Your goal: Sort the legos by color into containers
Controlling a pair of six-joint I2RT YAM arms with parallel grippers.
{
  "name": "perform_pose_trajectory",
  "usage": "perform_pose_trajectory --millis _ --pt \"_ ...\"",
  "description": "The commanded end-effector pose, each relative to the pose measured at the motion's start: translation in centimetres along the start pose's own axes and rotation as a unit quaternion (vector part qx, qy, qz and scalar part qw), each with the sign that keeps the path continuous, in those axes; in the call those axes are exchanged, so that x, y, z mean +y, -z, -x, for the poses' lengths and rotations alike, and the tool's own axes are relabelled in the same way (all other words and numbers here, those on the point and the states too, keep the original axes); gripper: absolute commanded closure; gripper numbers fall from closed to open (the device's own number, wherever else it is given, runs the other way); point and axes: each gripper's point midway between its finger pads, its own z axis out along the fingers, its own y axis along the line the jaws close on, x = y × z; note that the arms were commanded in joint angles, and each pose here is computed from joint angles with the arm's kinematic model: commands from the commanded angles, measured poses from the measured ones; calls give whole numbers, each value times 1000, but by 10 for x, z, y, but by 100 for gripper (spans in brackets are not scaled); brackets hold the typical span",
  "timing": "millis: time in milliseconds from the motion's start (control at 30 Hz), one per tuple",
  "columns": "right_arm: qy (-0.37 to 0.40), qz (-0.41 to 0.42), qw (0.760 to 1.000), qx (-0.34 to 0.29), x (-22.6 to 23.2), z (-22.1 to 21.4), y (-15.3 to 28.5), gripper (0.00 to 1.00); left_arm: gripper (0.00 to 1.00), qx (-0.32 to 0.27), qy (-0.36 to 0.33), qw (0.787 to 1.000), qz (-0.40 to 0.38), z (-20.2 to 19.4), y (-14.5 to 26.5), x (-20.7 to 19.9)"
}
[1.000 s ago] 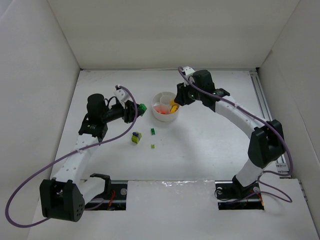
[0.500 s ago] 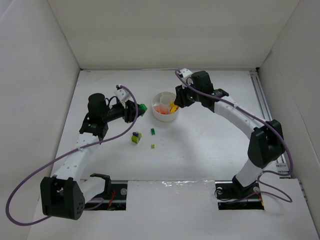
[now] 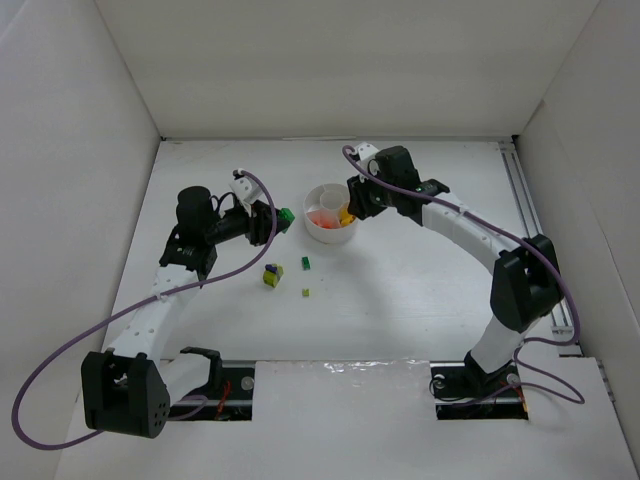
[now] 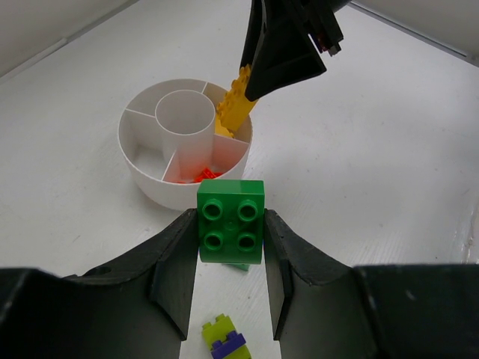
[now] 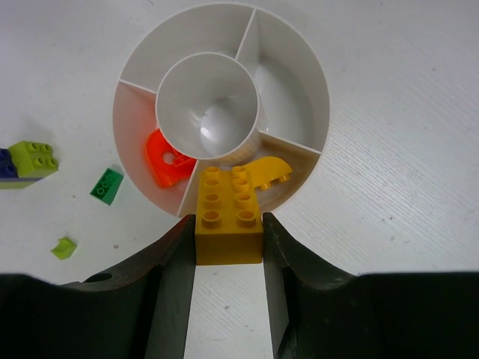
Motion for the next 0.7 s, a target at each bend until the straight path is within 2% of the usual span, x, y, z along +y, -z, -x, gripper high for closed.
perform_pose_trajectory --millis 0,33,100,167,267,300,467,533,633,667 --pt "16 -9 999 -26 1 19 -1 83 100 -17 -15 1000 -7 9 0 -1" --pt "16 -14 999 -26 0 19 -1 73 100 -17 -15 1000 -7 9 0 -1" --pt "18 -10 1000 -21 3 16 -5 62 100 -17 -15 1000 -7 9 0 -1" --pt "18 -10 999 -26 4 20 -4 47 100 -14 -12 1000 -7 6 -1 0" --pt "20 -10 999 -35 4 26 -1 39 100 -14 -12 1000 -7 6 -1 0" --pt "16 -10 999 -35 5 26 -1 39 100 -14 -12 1000 -7 6 -1 0" --pt "7 -14 995 -103 7 73 16 36 100 -14 -7 1000 -7 4 -1 -1" --pt "17 -22 991 -133 16 94 20 28 100 -17 -11 1000 -7 6 -1 0" --pt "29 -63 985 -155 22 118 13 26 100 -20 -10 1000 -6 8 -2 0" --pt "30 -71 984 -162 23 123 9 21 100 -20 -10 1000 -6 8 -2 0"
